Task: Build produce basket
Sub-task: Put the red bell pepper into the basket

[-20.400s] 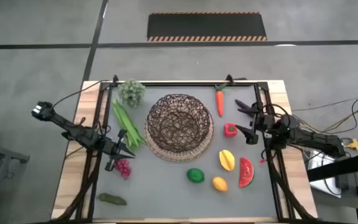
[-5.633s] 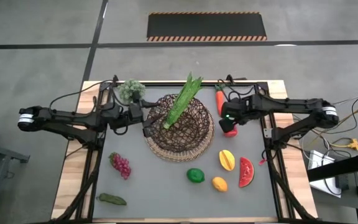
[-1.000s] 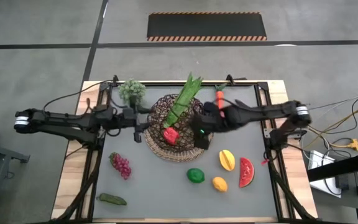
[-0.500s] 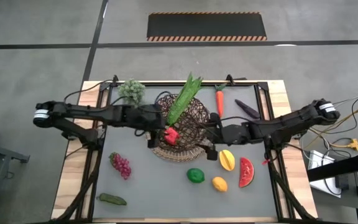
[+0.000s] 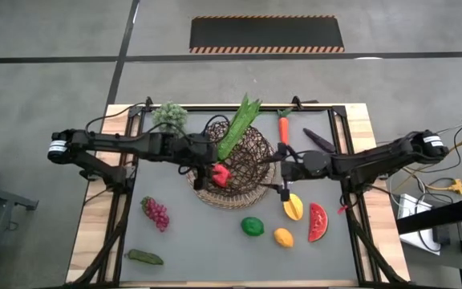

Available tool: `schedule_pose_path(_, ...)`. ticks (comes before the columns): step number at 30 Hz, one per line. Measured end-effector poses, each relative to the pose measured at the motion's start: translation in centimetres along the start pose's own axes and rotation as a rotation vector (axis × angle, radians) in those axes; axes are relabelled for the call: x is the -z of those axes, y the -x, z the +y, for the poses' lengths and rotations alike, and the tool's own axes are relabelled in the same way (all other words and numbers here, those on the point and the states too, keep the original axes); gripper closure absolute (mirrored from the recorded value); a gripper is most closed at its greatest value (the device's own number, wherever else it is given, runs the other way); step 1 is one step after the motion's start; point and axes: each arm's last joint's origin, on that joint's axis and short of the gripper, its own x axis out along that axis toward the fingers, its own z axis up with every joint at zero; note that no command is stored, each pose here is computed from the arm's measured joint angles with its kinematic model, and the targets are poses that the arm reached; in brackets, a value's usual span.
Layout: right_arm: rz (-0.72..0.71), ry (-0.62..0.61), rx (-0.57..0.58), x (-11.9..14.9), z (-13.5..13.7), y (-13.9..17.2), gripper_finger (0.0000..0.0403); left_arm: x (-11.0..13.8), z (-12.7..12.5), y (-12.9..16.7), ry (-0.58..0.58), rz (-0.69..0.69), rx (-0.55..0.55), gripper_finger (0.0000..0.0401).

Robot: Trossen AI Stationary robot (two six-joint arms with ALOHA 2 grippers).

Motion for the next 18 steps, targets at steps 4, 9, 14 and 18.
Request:
schedule_pose_path(4, -0.016, 0.033, 0.002, -0.3, -0.2, 1.0, 0.0076, 0.1, -0.4, -0.5, -0.010, 0.019, 0.006, 0.0156)
schedule_pose_path(9, -0.023, 0.034, 0.005, 0.3, -0.1, 2.1, 0.0076, 0.7, -0.4, -1.3, -0.164, 0.080, 0.005, 0.0125)
schedule_pose_path(14, -0.028, 0.006, 0.006, 0.9, 0.0, 2.5, 0.0076, 1.1, -0.5, -3.1, -0.282, 0.135, 0.019, 0.0122)
schedule_pose_path(18, -0.026, -0.011, 0.005, 1.2, 0.0, 2.5, 0.0076, 1.5, -0.6, -5.2, -0.338, 0.193, 0.032, 0.0122)
